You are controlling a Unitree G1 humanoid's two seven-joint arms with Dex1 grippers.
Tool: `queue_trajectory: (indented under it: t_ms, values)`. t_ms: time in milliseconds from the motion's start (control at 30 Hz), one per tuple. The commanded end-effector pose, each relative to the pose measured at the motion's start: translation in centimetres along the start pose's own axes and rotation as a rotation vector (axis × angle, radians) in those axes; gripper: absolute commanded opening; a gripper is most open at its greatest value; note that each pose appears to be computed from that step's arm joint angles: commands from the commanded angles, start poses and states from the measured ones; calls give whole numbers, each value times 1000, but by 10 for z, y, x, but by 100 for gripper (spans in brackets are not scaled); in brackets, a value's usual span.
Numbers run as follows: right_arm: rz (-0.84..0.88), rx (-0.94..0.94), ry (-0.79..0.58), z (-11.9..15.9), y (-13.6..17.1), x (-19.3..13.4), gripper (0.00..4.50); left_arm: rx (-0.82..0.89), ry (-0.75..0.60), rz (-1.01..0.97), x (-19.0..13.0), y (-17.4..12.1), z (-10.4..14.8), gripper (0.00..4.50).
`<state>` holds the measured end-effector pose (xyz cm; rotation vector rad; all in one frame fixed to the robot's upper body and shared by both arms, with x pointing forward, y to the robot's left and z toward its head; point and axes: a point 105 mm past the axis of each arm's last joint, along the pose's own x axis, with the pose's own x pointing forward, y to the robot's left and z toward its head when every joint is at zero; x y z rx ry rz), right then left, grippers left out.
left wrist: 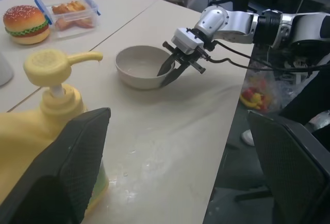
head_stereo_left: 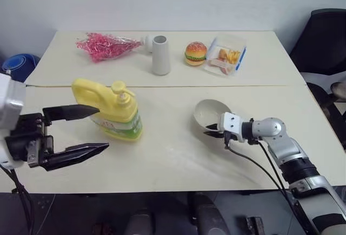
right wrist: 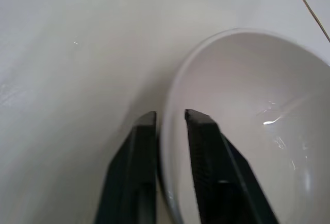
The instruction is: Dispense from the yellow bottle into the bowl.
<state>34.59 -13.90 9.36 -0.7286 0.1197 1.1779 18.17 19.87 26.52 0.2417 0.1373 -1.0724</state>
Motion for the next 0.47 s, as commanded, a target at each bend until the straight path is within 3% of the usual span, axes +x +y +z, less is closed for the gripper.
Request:
queue_trajectory:
  t_ms: [33, 133, 233, 367, 467]
  values:
    - [-37, -22, -48, 9, -9, -11, 232, 36, -27, 37, -6, 3, 6, 450]
    - [-67, -30, -77, 27, -37, -54, 326, 28, -8, 90, -20, 12, 3, 450]
    - [6, 19, -75, 39, -44, -91, 420, 24, 6, 119, -32, 17, 3, 450]
    - [120, 111, 3, 46, -46, -146, 420, 27, 32, 152, -49, 27, 1, 450]
    - [104, 170, 37, 46, -53, -160, 420, 44, 22, 166, -52, 36, 2, 450]
